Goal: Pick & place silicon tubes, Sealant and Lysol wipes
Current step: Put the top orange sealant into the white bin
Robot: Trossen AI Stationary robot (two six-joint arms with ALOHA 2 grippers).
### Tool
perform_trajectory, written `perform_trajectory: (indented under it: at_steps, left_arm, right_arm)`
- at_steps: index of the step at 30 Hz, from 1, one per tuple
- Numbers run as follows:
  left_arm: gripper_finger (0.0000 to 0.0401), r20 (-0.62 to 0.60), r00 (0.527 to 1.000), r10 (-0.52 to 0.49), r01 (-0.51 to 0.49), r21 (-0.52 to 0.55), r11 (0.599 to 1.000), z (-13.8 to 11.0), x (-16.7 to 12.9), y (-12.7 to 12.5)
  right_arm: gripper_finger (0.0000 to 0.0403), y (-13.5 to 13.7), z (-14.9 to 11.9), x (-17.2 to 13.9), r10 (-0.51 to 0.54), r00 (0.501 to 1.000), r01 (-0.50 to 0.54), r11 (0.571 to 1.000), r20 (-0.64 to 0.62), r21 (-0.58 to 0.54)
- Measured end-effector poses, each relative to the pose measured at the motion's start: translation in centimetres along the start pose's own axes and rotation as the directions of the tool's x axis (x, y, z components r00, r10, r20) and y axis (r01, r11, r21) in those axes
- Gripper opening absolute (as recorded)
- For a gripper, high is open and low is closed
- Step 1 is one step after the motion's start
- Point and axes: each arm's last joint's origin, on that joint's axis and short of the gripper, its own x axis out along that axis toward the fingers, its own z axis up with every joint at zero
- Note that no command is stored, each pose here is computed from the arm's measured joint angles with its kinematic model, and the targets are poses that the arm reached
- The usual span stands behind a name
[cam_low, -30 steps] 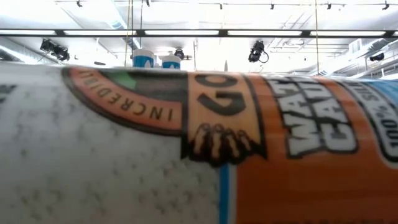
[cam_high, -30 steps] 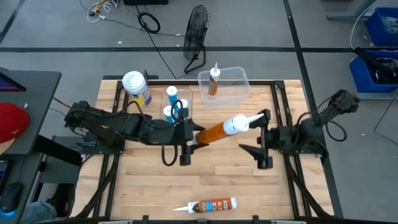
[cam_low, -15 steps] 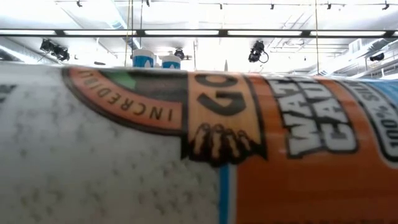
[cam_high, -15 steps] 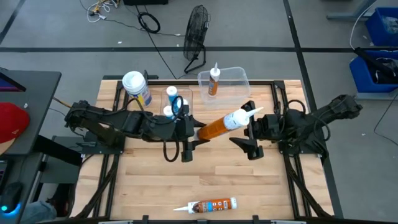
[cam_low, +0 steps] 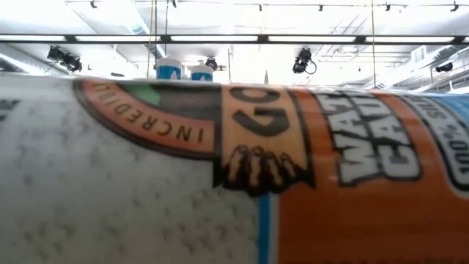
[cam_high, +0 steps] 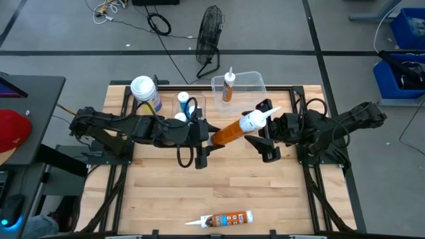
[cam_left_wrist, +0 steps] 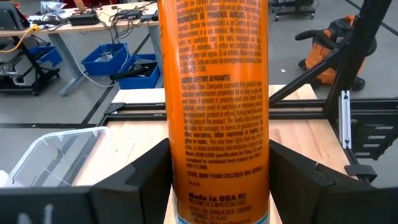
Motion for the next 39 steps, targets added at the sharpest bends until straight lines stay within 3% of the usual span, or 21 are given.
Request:
perform_trajectory:
  at_steps: [12,19,26,34,39]
  left_arm:
    - [0.0225,-0.040,0.999,0.005,-0.004,0.030,1.000,-0.8,1.4,-0.2]
    - [0.0228,-0.040,0.999,0.005,-0.004,0.028,1.000,-0.8,1.4,-0.2]
    - [0.0263,-0.027,0.999,0.026,-0.026,0.007,1.000,-0.6,1.3,0.0]
    - [0.0280,-0.024,0.999,0.045,-0.044,0.011,0.999,-0.5,1.1,0.2]
    - [0.0281,-0.055,0.996,0.075,-0.074,0.029,0.997,-0.7,0.7,0.3]
  right_arm:
    - [0.0208,0.1,0.4,0.6,0.014,0.998,-0.016,1.000,-0.066,-0.020]
    - [0.0205,0.1,0.4,0.6,0.006,0.997,-0.008,1.000,-0.072,-0.024]
    - [0.0205,0.0,0.2,0.6,-0.013,0.996,0.007,0.998,-0.092,-0.061]
    - [0.0205,-0.1,-0.4,0.5,-0.079,0.985,0.062,0.992,-0.153,-0.109]
    - [0.0205,-0.5,-0.4,0.3,-0.185,0.965,0.149,0.971,-0.188,-0.189]
